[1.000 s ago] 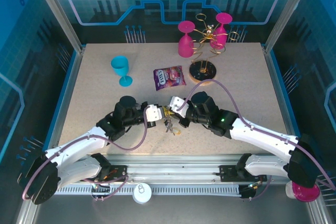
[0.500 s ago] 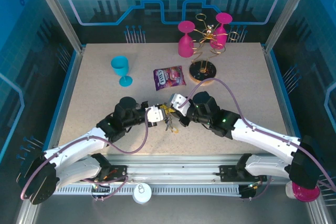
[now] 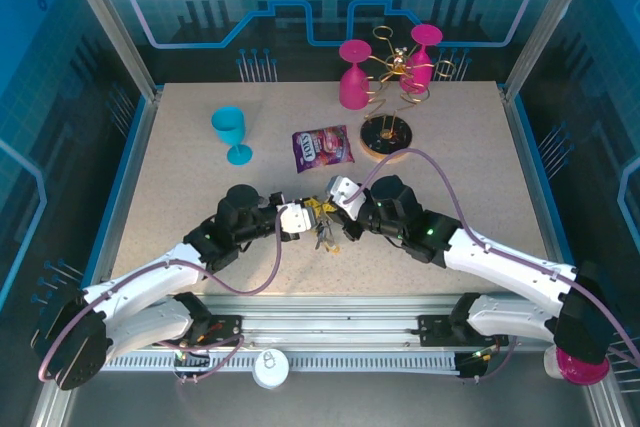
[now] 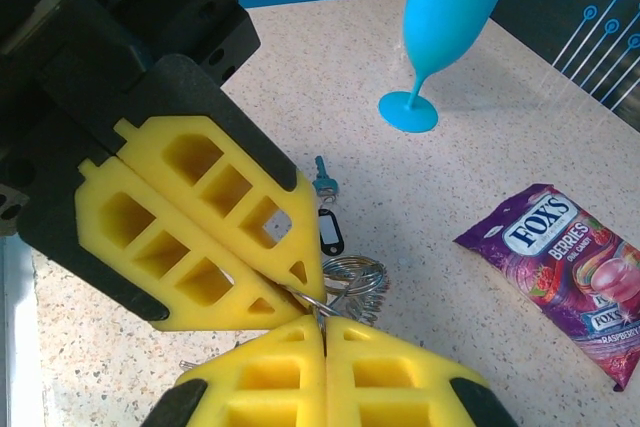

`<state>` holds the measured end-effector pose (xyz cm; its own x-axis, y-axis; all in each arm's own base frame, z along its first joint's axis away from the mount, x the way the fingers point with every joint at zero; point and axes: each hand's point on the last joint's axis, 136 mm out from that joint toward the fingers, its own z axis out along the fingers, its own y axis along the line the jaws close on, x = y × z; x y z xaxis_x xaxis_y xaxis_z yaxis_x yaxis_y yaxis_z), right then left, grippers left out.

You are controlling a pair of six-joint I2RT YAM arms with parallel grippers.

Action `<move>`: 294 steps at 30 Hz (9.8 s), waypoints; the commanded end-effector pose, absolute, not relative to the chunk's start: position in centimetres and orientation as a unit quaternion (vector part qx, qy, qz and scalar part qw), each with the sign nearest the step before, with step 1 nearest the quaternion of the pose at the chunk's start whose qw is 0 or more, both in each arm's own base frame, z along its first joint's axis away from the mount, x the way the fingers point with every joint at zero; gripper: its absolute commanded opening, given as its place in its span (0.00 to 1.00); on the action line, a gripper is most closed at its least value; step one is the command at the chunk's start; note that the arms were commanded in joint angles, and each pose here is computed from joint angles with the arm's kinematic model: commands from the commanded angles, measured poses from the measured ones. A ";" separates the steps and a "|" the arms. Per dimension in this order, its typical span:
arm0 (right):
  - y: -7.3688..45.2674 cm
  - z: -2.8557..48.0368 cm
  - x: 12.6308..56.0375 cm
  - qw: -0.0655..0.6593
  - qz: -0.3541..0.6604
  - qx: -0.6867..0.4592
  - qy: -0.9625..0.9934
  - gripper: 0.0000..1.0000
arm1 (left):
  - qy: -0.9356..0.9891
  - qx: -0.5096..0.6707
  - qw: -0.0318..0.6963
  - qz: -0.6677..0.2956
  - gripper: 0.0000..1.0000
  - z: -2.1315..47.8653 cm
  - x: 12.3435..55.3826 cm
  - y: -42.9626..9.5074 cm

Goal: Put the keys on the keyring

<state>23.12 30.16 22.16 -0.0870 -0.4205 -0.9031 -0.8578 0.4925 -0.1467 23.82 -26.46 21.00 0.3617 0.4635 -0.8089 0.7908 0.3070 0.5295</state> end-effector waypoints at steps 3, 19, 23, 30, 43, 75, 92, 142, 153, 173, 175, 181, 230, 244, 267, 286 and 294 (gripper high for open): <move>29.6 26.6 24.8 0.574 0.225 -0.398 0.679 0.00 | 0.495 0.606 0.596 -0.179 0.00 21.6 21.0 -28.0; 29.8 27.2 24.7 0.574 0.230 -0.404 0.675 0.00 | 0.481 0.638 0.581 -0.159 0.00 20.4 20.2 -28.2; 29.8 27.6 24.9 0.574 0.225 -0.400 0.678 0.00 | 0.477 0.645 0.578 -0.148 0.00 20.0 20.2 -28.2; 29.1 28.4 24.3 0.584 0.259 -0.385 0.666 0.00 | 0.485 0.638 0.582 -0.139 0.00 20.1 20.6 -28.1; 28.0 27.0 24.7 0.580 0.255 -0.372 0.679 0.00 | 0.488 0.608 0.607 -0.155 0.00 21.6 20.9 -27.9; 25.1 26.2 22.5 0.485 0.293 -0.462 0.682 0.54 | 0.544 0.481 0.613 -0.309 0.00 24.5 21.5 -26.8; 28.4 24.4 21.9 0.498 0.321 -0.487 0.642 0.51 | 0.553 0.443 0.599 -0.373 0.00 25.1 22.0 -27.0; 28.6 22.3 20.6 0.456 0.258 -0.529 0.667 0.00 | 0.543 0.423 0.623 -0.372 0.00 26.9 22.2 -26.3; 28.9 22.9 20.1 0.458 0.284 -0.524 0.659 0.42 | 0.538 0.409 0.623 -0.394 0.00 27.8 22.2 -26.5; 29.2 27.0 20.7 0.510 0.368 -0.514 0.583 0.25 | 0.516 0.432 0.604 -0.427 0.00 27.6 21.0 -27.1; 29.4 27.1 20.6 0.509 0.374 -0.515 0.579 0.24 | 0.517 0.432 0.603 -0.428 0.00 27.5 21.0 -27.1; 30.0 26.9 20.6 0.503 0.381 -0.521 0.575 0.19 | 0.513 0.433 0.601 -0.434 0.00 27.6 20.9 -27.2; 28.8 25.7 21.8 0.452 0.273 -0.555 0.642 0.31 | 0.520 0.497 0.594 -0.360 0.00 25.2 21.2 -27.0; 29.2 24.1 20.5 0.446 0.330 -0.532 0.639 0.24 | 0.505 0.490 0.598 -0.383 0.00 25.4 20.6 -27.1; 29.1 23.3 20.5 0.405 0.340 -0.521 0.670 0.00 | 0.467 0.489 0.611 -0.411 0.00 27.9 19.5 -27.2; 29.2 26.4 19.6 0.468 0.348 -0.534 0.612 0.27 | 0.471 0.484 0.607 -0.418 0.00 27.5 19.6 -27.3; 30.2 26.8 19.5 0.468 0.365 -0.542 0.595 0.23 | 0.473 0.485 0.603 -0.422 0.00 27.4 19.7 -27.4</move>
<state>19.90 29.47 25.81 -0.0175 -0.3360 -0.9417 -0.9804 0.1907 -0.0498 20.22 -27.37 26.01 0.1449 -0.0111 -0.9894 0.9698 0.1998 0.1398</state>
